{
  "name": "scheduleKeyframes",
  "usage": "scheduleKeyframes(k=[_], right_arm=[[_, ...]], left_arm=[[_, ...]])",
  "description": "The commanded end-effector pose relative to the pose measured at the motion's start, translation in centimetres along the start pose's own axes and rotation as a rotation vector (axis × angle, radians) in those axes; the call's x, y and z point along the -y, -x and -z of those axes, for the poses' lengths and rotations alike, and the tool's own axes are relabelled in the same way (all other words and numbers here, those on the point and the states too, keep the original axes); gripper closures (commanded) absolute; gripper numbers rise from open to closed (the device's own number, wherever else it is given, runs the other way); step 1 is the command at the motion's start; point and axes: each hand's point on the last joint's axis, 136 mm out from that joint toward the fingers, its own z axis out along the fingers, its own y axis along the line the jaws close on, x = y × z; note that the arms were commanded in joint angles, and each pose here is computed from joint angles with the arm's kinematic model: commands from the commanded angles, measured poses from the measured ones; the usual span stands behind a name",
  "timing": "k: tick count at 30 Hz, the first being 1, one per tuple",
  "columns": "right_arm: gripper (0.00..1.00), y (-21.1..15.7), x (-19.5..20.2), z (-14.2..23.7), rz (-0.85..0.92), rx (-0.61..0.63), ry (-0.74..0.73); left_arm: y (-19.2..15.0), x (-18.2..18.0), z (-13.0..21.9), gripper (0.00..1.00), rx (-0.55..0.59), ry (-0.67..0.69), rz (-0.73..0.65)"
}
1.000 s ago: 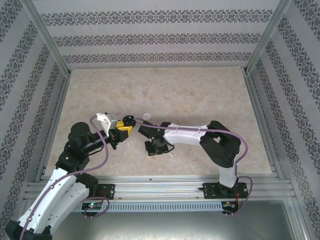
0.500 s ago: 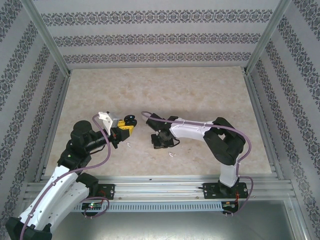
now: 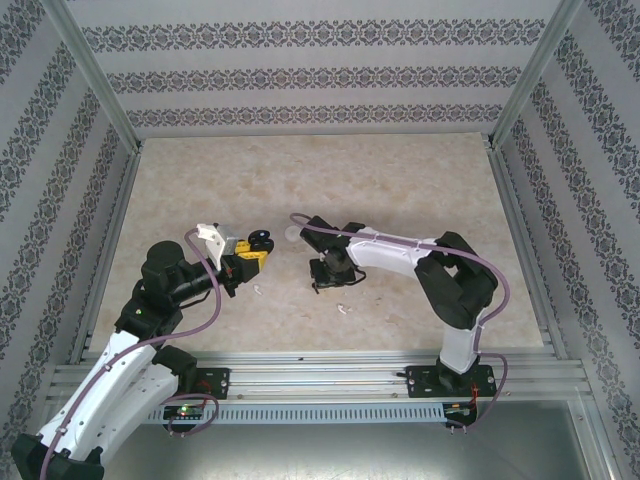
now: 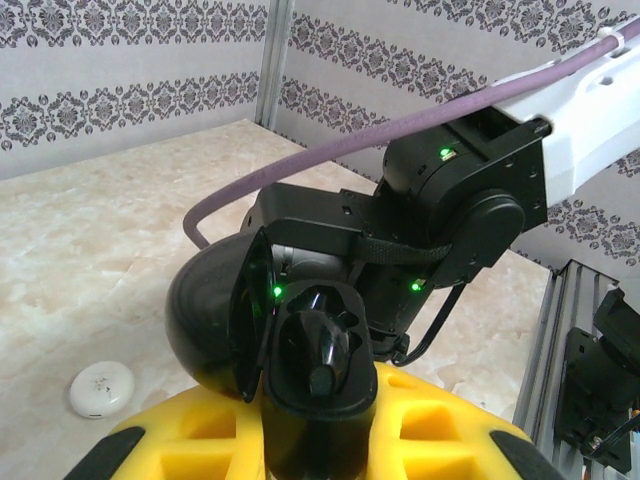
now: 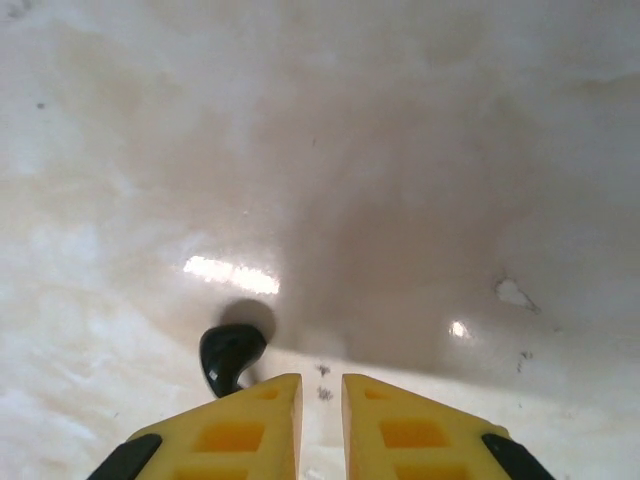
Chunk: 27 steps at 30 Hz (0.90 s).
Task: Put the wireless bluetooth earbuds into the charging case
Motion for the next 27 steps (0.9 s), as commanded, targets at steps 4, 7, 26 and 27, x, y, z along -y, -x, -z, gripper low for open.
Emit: scheduleKeyframes(k=[4,7,26,27], right_arm=[[0.78,0.9,-1.0,3.5,0.030,0.047,0.040],[0.72,1.0,-1.1,3.3,0.041,0.033,0.029],[0.59,0.3,-2.3,-0.4,0.115,-0.099,-0.058],[0.59,0.2,-2.3,-0.6,0.115,-0.104,-0.061]], left_arm=[[0.9,0.5,0.2,0.98,0.040,-0.023,-0.016],[0.7,0.5,0.2,0.97,0.038,-0.022,-0.014],[0.4,0.6,0.5,0.97,0.020,-0.014,-0.030],[0.4,0.5,0.5,0.97,0.019,-0.013,-0.031]])
